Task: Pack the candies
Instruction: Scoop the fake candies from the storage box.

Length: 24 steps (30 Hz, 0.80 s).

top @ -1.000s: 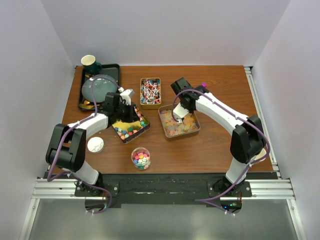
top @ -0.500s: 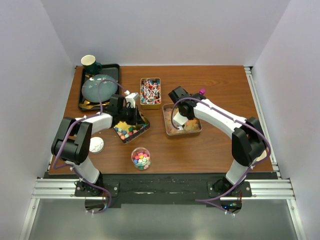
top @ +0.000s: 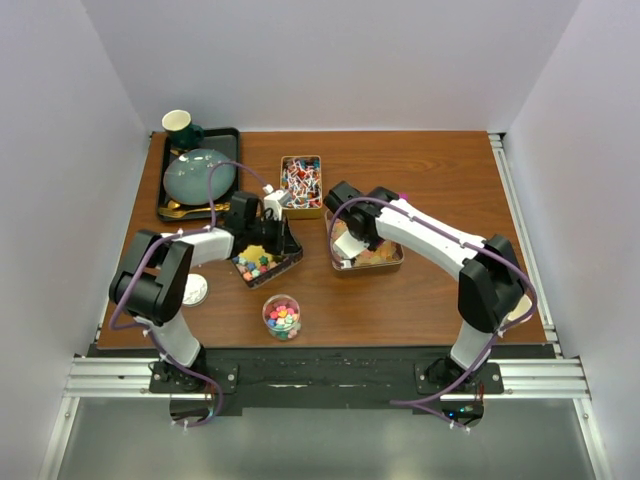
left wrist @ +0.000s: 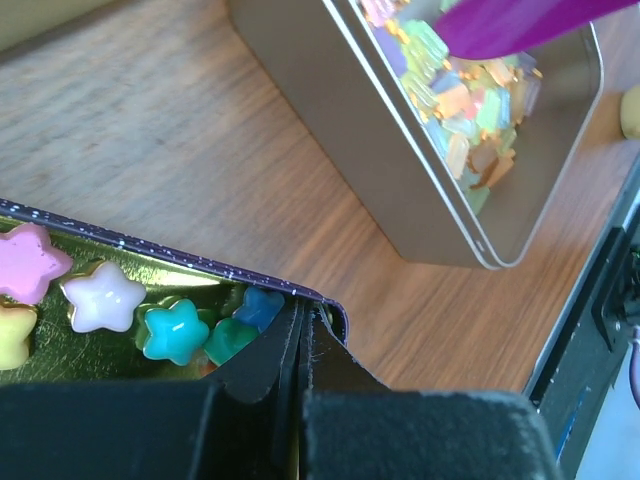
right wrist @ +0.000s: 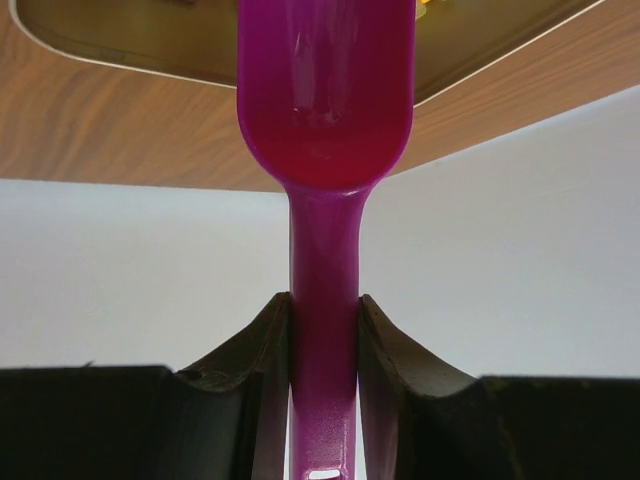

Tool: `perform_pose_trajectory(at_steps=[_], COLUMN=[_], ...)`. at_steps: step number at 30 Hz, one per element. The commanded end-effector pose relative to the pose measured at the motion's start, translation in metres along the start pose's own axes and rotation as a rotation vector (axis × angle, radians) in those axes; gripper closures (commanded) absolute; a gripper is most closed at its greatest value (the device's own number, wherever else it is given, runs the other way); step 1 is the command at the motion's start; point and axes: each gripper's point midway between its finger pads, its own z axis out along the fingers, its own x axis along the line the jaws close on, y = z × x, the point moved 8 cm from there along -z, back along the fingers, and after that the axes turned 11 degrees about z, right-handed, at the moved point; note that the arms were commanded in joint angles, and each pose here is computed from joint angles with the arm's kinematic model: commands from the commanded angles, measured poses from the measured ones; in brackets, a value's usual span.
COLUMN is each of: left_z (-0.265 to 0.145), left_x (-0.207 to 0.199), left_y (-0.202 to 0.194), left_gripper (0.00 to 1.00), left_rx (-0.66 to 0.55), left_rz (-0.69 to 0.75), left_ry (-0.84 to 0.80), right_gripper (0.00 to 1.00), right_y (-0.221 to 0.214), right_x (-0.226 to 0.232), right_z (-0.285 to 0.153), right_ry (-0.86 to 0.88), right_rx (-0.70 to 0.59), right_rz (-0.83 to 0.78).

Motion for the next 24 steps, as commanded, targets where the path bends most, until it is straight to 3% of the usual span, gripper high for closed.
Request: perform_pose_trajectory(at_steps=[1, 6, 12, 24], left_z=[0.004, 0.004, 0.01, 0.027], left_x=[-0.011, -0.014, -0.013, -0.03], left_y=[-0.001, -0.006, -0.002, -0.001], left_gripper=[1.0, 1.0, 1.0, 1.0], left_rx=[-0.02, -0.016, -0.029, -0.016], left_rz=[0.034, 0.042, 0.04, 0.085], left_ry=[-0.082, -0.102, -0.116, -0.246], right_gripper=[1.0, 1.0, 1.0, 1.0], right_y=[0.036, 0.017, -0.004, 0.019], right_x=[0.025, 0.02, 0.025, 0.032], right_z=[0.025, 0.017, 0.03, 0.049], right_ry=[0.174, 0.135, 0.102, 0.155], right_rx=[-0.18, -0.166, -0.132, -0.224], right_rz=[0.061, 0.094, -0.017, -0.093])
